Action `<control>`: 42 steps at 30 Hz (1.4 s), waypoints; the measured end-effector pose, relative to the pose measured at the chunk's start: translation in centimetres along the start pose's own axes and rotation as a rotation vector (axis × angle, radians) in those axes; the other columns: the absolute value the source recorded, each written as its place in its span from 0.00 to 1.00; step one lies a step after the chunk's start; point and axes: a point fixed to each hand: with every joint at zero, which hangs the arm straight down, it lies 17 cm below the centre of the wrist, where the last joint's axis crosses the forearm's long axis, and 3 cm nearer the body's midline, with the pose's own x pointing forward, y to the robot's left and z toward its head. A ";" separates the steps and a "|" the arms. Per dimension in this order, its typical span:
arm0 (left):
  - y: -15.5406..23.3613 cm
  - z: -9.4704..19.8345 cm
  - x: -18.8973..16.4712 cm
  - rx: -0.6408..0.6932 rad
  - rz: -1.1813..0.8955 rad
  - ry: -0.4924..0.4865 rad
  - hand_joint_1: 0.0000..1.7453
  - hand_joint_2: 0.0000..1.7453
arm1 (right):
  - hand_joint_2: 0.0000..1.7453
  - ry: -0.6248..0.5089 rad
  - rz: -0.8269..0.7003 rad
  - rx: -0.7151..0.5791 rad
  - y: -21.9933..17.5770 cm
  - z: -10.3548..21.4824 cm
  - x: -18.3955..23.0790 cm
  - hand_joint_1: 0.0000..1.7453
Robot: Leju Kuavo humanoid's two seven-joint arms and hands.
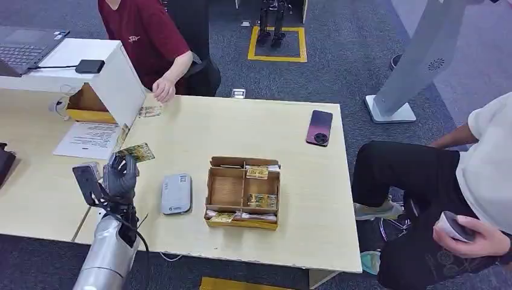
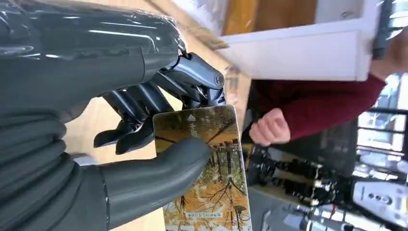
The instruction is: Pass the card to the sensor for recognition and then transmit it.
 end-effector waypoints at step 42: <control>0.7 -5.5 2.4 0.151 -0.095 -0.043 0.00 1.00 | 0.00 -0.025 0.058 0.013 0.1 0.0 0.8 0.00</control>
